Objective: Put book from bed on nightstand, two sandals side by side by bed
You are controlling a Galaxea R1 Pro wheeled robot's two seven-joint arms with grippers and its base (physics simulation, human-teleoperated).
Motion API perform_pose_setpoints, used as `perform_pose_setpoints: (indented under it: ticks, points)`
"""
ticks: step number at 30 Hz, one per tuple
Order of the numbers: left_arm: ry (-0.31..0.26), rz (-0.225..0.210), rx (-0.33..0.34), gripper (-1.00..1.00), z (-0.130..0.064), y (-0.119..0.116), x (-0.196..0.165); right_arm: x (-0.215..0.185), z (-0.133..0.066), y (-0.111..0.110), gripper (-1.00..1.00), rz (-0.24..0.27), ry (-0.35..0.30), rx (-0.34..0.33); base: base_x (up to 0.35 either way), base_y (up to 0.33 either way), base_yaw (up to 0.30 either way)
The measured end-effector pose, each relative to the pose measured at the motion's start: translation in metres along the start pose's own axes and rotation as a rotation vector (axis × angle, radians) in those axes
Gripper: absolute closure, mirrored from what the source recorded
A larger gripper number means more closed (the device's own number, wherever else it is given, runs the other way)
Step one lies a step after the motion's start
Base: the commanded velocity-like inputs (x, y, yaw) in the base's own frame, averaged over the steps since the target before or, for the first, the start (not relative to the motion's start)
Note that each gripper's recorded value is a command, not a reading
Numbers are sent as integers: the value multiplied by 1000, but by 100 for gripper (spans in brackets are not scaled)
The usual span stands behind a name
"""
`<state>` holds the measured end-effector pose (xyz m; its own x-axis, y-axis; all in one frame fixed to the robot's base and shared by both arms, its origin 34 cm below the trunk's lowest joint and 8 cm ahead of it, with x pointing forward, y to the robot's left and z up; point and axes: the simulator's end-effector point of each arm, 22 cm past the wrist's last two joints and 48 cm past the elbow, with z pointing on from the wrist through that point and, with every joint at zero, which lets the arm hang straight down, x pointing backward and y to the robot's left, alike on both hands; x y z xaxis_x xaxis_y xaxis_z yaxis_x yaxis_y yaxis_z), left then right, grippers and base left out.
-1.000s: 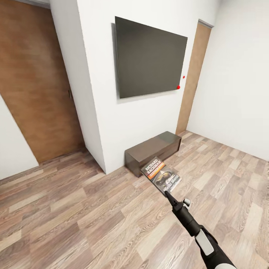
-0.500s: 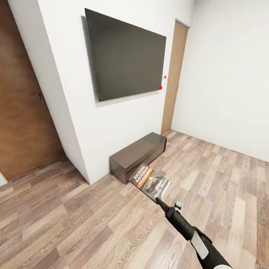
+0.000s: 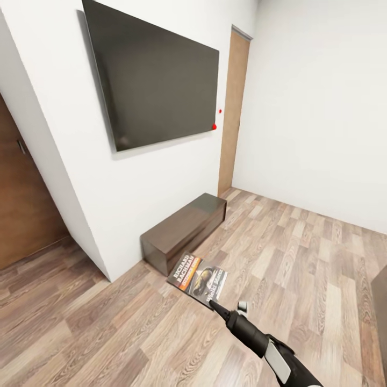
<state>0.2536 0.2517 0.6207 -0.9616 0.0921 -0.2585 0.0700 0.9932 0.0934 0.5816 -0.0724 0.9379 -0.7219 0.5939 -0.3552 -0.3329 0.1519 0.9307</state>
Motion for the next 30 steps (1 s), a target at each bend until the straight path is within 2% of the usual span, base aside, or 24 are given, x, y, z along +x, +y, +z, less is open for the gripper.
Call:
perform_pose_setpoints:
  ticks: [10,17,20,24,30]
  points:
    - [0,-1,4,-100,0,-3,0,37,6,-1,100,45,48,2,266,0,-11]
    - [-1,-1,4,-100,0,-3,-1,73,0,-13,100,87,107,42,184,0,-1]
    - [-1,-2,4,-100,0,-3,-1,79,0,-16,100,80,105,49,118,0,0]
    - [-1,-2,4,-100,0,-3,-1,98,-5,-25,100,38,96,77,45,0,0]
    - [-2,-2,4,-100,0,-3,-1,121,-10,-32,100,46,97,104,15,0,0]
